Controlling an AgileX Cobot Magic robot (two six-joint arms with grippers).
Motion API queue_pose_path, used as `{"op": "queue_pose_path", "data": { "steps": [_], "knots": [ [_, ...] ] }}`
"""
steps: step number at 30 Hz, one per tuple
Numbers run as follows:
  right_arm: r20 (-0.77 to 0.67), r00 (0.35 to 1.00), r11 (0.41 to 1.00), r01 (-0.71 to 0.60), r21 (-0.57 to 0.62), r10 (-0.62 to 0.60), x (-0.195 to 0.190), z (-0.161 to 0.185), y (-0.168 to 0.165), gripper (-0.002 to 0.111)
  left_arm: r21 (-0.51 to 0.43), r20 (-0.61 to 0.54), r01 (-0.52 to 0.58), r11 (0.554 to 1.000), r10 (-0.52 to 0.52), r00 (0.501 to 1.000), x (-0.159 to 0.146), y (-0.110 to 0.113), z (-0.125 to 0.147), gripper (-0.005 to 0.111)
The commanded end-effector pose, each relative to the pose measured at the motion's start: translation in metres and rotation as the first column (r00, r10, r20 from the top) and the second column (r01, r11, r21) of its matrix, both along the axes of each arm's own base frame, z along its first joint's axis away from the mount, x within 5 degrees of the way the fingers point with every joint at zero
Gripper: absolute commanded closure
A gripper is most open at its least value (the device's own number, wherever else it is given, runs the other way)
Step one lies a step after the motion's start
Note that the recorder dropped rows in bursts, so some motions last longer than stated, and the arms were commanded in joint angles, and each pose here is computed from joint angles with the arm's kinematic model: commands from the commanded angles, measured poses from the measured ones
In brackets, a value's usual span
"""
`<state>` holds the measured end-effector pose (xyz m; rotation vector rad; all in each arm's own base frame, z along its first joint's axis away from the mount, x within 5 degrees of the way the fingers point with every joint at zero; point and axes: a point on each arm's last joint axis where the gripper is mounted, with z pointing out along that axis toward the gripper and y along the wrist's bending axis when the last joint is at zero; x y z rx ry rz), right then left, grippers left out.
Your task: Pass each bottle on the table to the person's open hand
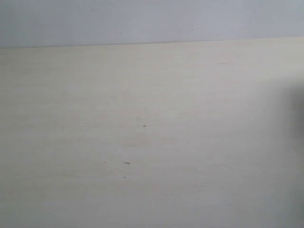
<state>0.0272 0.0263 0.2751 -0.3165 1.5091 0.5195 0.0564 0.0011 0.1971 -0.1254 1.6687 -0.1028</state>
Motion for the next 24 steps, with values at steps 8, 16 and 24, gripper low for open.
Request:
{"op": "queue_pose_path", "data": {
  "steps": [8, 16, 24],
  "knots": [
    [0.010, 1.000, 1.000, 0.005, -0.028, -0.004, 0.000, -0.002, 0.000, 0.108, -0.006, 0.004, -0.002, 1.000, 0.002, 1.000, 0.000, 0.000, -0.001, 0.107],
    [0.069, 0.996, 0.993, 0.056, -0.099, -0.050, 0.003, -0.002, -0.004, 0.108, -0.006, 0.004, -0.002, 1.000, 0.002, 1.000, 0.000, 0.000, -0.001, 0.107],
    [0.106, 0.951, 0.952, 0.298, -0.062, -0.291, 0.023, -0.041, -0.013, 0.108, -0.006, 0.004, -0.002, 1.000, 0.002, 1.000, 0.000, 0.000, -0.001, 0.107]
  ]
}}
